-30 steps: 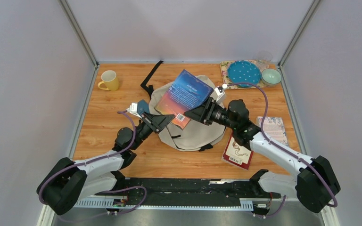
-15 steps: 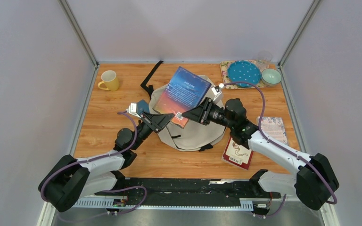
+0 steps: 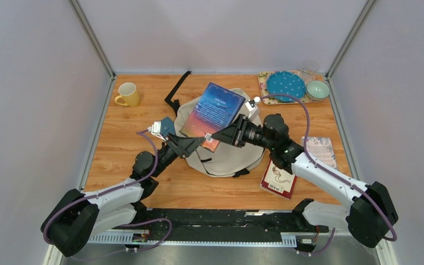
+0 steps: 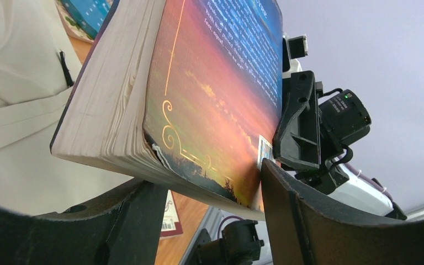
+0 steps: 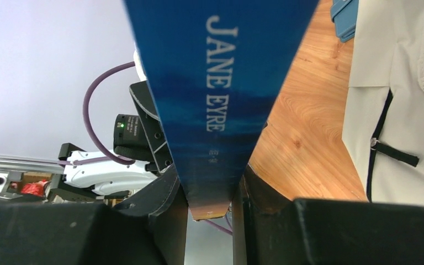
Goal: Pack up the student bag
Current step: Pick up the book from the center of the board.
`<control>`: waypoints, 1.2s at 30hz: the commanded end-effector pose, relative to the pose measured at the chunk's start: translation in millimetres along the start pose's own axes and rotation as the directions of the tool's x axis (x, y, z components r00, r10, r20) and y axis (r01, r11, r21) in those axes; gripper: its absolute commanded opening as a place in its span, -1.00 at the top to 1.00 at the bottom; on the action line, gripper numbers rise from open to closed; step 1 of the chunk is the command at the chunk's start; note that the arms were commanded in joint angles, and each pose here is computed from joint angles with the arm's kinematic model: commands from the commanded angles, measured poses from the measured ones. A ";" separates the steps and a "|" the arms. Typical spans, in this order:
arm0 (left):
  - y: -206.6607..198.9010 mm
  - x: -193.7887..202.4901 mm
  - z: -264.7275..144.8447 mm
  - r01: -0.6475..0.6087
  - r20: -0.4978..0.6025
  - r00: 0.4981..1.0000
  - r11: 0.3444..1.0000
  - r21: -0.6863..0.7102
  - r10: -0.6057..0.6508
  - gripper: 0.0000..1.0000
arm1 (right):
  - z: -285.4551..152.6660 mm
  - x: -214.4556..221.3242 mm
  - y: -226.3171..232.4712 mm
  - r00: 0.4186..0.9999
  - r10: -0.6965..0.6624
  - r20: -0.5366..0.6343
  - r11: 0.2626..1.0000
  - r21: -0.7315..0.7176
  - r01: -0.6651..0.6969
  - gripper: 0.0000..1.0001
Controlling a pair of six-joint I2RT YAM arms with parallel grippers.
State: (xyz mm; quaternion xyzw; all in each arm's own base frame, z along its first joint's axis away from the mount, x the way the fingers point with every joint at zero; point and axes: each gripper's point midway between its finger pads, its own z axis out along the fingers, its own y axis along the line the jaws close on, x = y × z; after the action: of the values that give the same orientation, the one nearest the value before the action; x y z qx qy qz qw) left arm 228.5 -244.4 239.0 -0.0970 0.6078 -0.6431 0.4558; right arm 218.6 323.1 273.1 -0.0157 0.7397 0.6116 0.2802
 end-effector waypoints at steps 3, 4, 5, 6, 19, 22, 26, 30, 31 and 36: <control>-3.2 -18.3 -4.6 -0.062 0.064 0.996 0.998 0.026 0.061 -0.37 | -30.9 2.2 90.7 0.997 -0.079 -0.001 0.945 -0.320 0.075 1.00; -1.0 -20.4 -5.4 -0.061 0.071 0.996 0.998 0.019 0.060 -0.39 | -32.7 2.7 91.8 0.997 -0.081 0.002 0.942 -0.325 0.078 1.00; -2.5 -22.3 -6.0 -0.062 0.078 0.995 0.998 0.023 0.060 -0.40 | -33.8 2.0 92.9 0.997 -0.083 0.008 0.942 -0.326 0.081 1.00; -2.1 -22.6 -6.7 -0.058 0.079 0.995 0.998 0.023 0.056 -0.40 | -35.2 2.6 92.4 0.996 -0.086 0.008 0.944 -0.320 0.084 1.00; -13.9 -36.0 -8.0 -0.016 0.110 0.994 0.997 0.081 0.007 -0.49 | -46.1 18.1 103.4 0.990 -0.128 -0.067 0.920 -0.382 0.093 1.00; -15.7 -38.1 -9.2 -0.004 0.114 0.993 0.996 0.094 -0.007 -0.50 | -48.9 20.0 102.6 0.988 -0.136 -0.069 0.921 -0.377 0.100 1.00; -18.0 -39.4 -8.6 -0.001 0.109 0.994 0.995 0.103 -0.010 -0.50 | -52.6 25.5 106.1 0.985 -0.145 -0.097 0.910 -0.404 0.094 1.00; -24.8 -41.2 -6.7 0.007 0.093 0.995 0.991 0.131 -0.020 -0.50 | -56.3 32.8 107.8 0.976 -0.171 -0.134 0.902 -0.419 0.100 1.00; -27.7 -41.7 -5.9 0.008 0.089 0.996 0.990 0.143 -0.021 -0.50 | -56.6 33.5 107.1 0.974 -0.181 -0.137 0.902 -0.419 0.108 1.00; -34.8 -39.1 -0.3 0.046 0.028 0.998 0.982 0.183 -0.052 -0.50 | -61.8 41.3 109.2 0.959 -0.222 -0.175 0.889 -0.440 0.125 1.00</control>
State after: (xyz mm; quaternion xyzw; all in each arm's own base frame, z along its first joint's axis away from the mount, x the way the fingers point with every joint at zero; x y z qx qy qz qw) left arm 222.8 -228.2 253.7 -0.0891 0.5767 -0.6900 0.4282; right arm 189.5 315.1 299.4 -0.0486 0.7038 0.6585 0.2620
